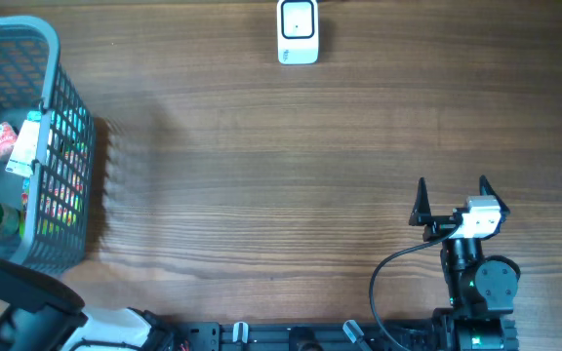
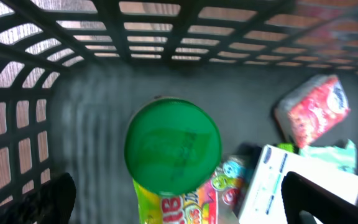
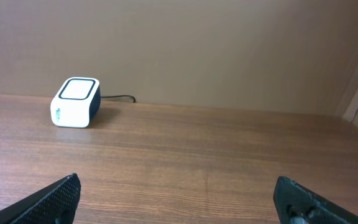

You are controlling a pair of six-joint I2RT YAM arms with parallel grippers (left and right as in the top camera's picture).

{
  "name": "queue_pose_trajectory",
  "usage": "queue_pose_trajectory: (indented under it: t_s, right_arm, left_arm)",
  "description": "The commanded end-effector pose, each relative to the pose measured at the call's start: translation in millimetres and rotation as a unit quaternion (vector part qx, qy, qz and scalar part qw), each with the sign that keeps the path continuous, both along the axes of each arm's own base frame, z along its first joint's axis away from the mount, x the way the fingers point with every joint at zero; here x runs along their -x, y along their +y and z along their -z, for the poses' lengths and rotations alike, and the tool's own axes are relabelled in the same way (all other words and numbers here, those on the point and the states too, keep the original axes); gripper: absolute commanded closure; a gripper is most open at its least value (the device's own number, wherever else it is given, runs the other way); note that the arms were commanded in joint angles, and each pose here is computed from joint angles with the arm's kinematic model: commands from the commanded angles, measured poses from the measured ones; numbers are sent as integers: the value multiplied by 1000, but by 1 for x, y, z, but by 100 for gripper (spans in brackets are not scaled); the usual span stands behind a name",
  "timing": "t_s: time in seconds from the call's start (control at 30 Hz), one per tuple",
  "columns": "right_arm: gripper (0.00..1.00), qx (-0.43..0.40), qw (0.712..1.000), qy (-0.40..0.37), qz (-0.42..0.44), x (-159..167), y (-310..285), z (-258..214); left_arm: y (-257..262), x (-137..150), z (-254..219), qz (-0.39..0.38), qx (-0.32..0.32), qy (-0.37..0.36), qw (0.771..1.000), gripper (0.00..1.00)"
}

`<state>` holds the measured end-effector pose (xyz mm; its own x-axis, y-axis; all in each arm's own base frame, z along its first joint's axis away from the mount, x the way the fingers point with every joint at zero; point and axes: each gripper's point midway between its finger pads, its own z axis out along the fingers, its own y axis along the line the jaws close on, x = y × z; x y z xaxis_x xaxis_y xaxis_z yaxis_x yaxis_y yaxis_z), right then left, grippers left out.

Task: Scan the item barcode
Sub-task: 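Reach the left gripper into the basket and grasp the green-capped bottle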

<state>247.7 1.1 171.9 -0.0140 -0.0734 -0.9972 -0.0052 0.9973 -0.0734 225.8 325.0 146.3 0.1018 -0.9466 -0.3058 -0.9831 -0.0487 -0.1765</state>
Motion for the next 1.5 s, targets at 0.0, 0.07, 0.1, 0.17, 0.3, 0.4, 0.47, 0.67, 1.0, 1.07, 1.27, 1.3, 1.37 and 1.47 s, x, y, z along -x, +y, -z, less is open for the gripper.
queue_pose_trajectory:
  t_s: [0.0, 0.07, 0.1, 0.17, 0.3, 0.4, 0.47, 0.67, 1.0, 1.07, 1.27, 1.3, 1.37, 1.47]
  right_arm:
    - [0, 2, 1000, -5, -7, 0, 3, -2]
    - [0, 2, 1000, -6, -7, 0, 3, -2]
    - [0, 2, 1000, -6, -7, 0, 3, -2]
    - [0, 2, 1000, -6, -7, 0, 3, -2]
    - [0, 2, 1000, -6, -7, 0, 3, -2]
    - [0, 3, 1000, -6, -7, 0, 3, -2]
    - [0, 2, 1000, -6, -7, 0, 3, -2]
    - [0, 2, 1000, -5, -7, 0, 3, -2]
    - [0, 2, 1000, -5, -7, 0, 3, -2]
    - [0, 2, 1000, -5, -7, 0, 3, -2]
    - [0, 2, 1000, -5, -7, 0, 3, -2]
    - [0, 2, 1000, -6, -7, 0, 3, -2]
    - [0, 2, 1000, -6, -7, 0, 3, -2]
    - [0, 3, 1000, -6, -7, 0, 3, -2]
  left_arm:
    - [9, 1, 14, 32, -18, 55, 998, 0]
    - [7, -7, 23, 48, -18, 71, 996, 0]
    - [4, -11, 28, 50, -14, 73, 996, 0]
    - [-1, -19, 38, 45, -4, 75, 996, 0]
    - [-4, -22, 50, 52, 8, 85, 995, 0]
    - [-4, -23, 53, 43, 11, 84, 995, 0]
    - [-4, -22, 60, 44, 18, 89, 995, 0]
    - [3, -16, 78, 37, 16, 121, 992, 0]
    - [15, -5, 76, 25, -13, 155, 988, 0]
    - [16, -6, 82, 26, -9, 157, 987, 0]
    - [10, -4, 88, 30, 7, 162, 986, 34]
    - [8, -2, 87, 30, 10, 165, 986, 38]
    - [8, -3, 75, 29, 1, 157, 987, 42]
    - [12, -6, 33, 23, -41, 121, 992, 37]
